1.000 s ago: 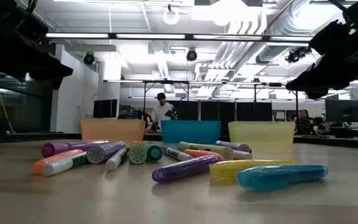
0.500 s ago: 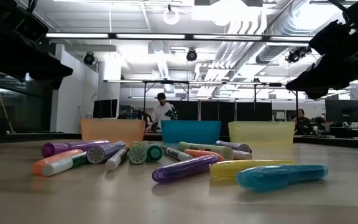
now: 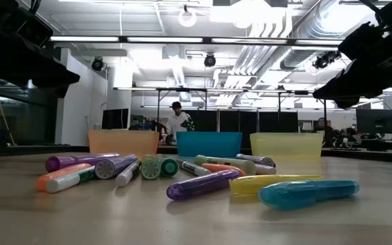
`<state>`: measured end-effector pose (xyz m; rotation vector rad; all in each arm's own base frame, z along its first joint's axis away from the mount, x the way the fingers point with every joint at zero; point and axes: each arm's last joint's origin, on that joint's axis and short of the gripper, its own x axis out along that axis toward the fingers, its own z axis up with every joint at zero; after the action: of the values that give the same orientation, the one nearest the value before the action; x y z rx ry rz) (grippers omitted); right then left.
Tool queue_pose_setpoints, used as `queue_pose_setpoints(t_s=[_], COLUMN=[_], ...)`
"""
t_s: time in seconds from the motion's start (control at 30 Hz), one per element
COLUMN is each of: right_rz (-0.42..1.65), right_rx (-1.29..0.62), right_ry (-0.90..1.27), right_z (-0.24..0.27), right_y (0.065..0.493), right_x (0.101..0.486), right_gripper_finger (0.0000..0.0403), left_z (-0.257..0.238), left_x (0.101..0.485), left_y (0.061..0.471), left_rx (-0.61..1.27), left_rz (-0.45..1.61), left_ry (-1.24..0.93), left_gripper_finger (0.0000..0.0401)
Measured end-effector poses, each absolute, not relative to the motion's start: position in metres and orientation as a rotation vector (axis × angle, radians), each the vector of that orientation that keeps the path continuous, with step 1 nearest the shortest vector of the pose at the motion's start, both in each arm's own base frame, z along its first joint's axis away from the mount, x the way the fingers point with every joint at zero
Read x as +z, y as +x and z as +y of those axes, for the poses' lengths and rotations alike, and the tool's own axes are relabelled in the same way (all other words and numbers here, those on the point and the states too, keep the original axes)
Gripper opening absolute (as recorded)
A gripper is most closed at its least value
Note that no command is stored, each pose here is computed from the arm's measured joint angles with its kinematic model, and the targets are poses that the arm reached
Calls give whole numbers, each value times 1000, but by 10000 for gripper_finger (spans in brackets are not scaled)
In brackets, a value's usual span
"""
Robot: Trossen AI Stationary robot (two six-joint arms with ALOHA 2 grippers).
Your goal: Pick & Place Markers
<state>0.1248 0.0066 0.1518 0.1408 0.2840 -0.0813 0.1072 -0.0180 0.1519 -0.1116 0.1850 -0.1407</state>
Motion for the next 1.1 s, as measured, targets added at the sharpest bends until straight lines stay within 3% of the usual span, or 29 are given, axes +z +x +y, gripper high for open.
queue_pose_setpoints(t_s=[0.63, 1.1], right_rz=[281, 286], right_rx=[-83, -130], right_ry=[152, 453], right_z=[7, 7], right_y=[125, 129], right_x=[152, 164], right_gripper_finger=[2, 2], left_z=[-18, -18], left_x=[152, 152], left_y=[107, 107], left_rx=[-141, -141], left_rz=[185, 185], left_ry=[-112, -112], left_gripper_finger=[140, 140])
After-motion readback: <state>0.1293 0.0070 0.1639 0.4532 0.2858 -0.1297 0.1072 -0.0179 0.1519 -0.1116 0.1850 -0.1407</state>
